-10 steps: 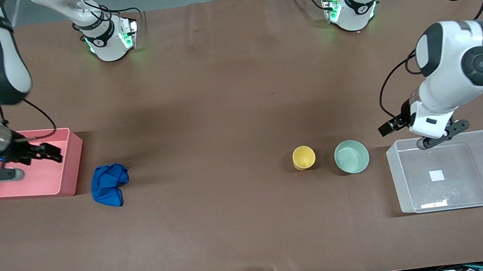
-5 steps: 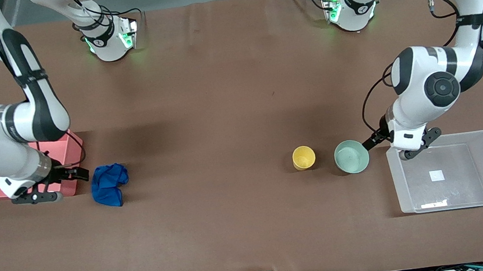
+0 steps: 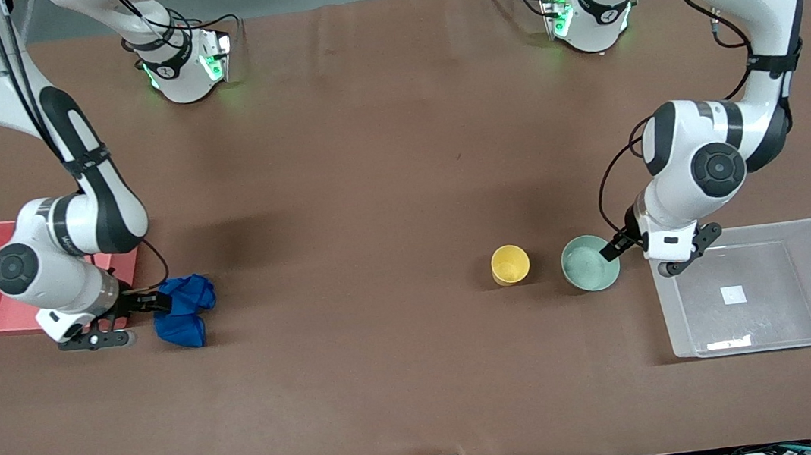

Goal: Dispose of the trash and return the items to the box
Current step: 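Grasp the blue cloth with the right gripper while the left gripper grasps the bowl, then drop the cloth into the pink bin while the left gripper places the bowl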

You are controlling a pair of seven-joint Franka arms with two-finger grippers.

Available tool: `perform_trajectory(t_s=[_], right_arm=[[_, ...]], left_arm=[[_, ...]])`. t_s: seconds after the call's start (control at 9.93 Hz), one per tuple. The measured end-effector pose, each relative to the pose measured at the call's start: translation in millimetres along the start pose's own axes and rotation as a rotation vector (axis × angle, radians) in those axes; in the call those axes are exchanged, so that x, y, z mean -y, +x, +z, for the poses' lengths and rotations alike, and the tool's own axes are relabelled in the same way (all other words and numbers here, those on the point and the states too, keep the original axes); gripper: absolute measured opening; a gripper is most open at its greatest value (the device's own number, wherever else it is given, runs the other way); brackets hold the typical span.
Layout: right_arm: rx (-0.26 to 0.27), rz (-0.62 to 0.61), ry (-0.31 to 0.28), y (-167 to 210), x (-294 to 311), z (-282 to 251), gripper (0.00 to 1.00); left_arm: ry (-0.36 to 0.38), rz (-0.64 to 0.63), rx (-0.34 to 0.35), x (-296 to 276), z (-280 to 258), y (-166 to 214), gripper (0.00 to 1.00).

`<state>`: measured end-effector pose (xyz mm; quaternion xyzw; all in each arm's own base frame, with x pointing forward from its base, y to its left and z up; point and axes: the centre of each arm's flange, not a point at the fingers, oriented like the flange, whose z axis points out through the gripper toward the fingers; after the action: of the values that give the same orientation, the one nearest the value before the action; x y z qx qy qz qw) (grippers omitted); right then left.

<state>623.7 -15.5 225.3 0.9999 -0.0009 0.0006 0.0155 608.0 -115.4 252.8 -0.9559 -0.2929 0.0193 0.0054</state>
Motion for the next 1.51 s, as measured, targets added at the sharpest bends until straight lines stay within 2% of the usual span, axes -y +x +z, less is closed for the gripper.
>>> perform_trajectory(t_s=[0.3,0.4,0.5,0.6,0.81,0.91,1.21,1.51], right_arm=[[-0.002,-0.010,-0.001,-0.3,6.2,18.9,0.81],[0.000,-0.011,-0.002,-0.6,7.0,21.6,0.80],[0.003,-0.015,-0.002,-0.9,8.9,23.1,0.67],[0.005,-0.020,-0.002,-1.2,12.1,24.1,0.48],[0.007,-0.027,-0.002,-1.5,16.9,25.0,0.19],[0.007,-0.027,-0.002,-1.5,16.5,25.1,0.06],[0.038,-0.019,-0.003,1.8,11.9,2.4,0.06],[0.015,0.027,0.002,3.9,-17.3,-105.2,0.06]], left_arm=[[0.001,-0.001,0.009,-1.6,47.9,-0.6,0.78],[0.003,0.000,0.012,-2.0,56.3,-1.4,0.62],[0.004,0.001,0.014,-2.3,60.8,-2.2,0.47],[0.002,0.002,0.012,-2.9,61.1,-2.3,0.33],[-0.005,0.004,0.007,-5.2,55.3,-1.6,0.06],[-0.005,0.007,0.006,-6.8,45.3,-2.3,0.06],[0.020,0.035,0.004,-14.7,-26.6,3.4,0.04],[0.069,0.153,-0.049,-2.7,-120.1,45.0,0.04]])
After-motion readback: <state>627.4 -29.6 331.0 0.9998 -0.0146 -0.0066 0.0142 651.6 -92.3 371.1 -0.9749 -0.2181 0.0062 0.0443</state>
